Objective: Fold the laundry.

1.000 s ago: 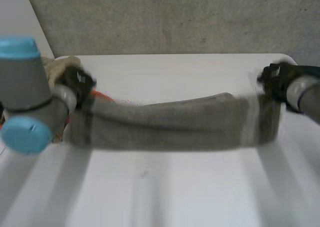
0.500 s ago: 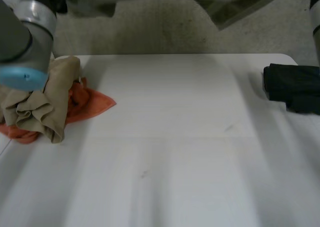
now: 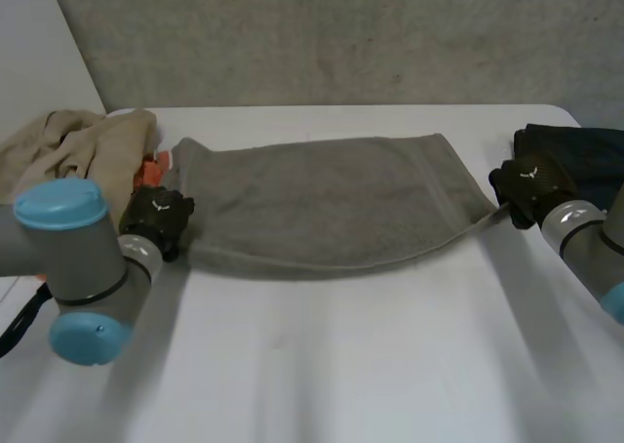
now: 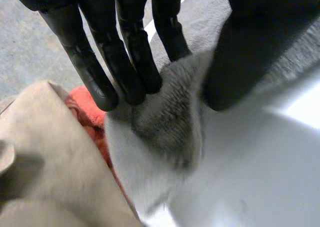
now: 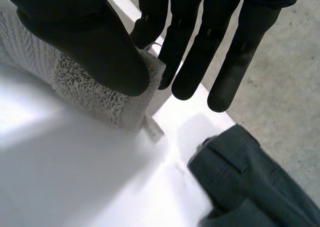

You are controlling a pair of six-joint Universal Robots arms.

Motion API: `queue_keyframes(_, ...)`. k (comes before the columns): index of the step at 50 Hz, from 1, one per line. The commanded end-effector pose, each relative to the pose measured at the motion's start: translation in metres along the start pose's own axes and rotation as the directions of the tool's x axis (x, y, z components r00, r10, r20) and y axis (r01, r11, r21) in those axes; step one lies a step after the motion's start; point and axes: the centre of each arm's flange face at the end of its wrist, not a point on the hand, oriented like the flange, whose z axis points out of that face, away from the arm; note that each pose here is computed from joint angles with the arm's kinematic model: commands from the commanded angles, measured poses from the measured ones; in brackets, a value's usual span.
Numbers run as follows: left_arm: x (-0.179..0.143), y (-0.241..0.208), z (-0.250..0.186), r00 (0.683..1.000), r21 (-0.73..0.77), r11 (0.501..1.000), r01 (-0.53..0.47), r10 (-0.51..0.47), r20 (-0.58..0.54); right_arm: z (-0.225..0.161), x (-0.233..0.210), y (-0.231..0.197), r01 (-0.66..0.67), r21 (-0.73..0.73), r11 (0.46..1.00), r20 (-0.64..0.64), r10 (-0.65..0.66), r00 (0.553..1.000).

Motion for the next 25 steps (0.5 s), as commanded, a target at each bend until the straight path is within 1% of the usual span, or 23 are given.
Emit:
queue_keyframes(1,-0.01,-0.004,-0.024,0.998,-0.01,1.0,0.001,-0.002,-0.059,-0.005,0.008,-0.001,-0.037,-0.006,0.999,-0.011,0.036,0.999)
queue_keyframes(5,-0.017,0.001,-0.035,0.995,-0.013,1.0,0.018,-0.019,-0.098,-0.008,0.006,-0.001,-0.058,-0.006,0.998,-0.003,0.058,0.998)
queue_keyframes(11,-0.021,0.011,-0.033,0.992,0.001,1.0,0.029,-0.029,-0.123,-0.01,0.0,0.004,-0.073,-0.013,0.997,0.012,0.074,0.997)
queue_keyframes(19,-0.023,0.028,-0.027,0.989,-0.024,1.0,0.005,-0.008,-0.151,-0.01,-0.001,0.004,-0.07,-0.012,0.997,0.013,0.07,0.997)
queue_keyframes(25,-0.026,0.033,-0.033,0.987,-0.048,0.999,-0.004,-0.004,-0.161,-0.01,0.002,0.007,-0.071,-0.017,0.997,0.006,0.071,0.997)
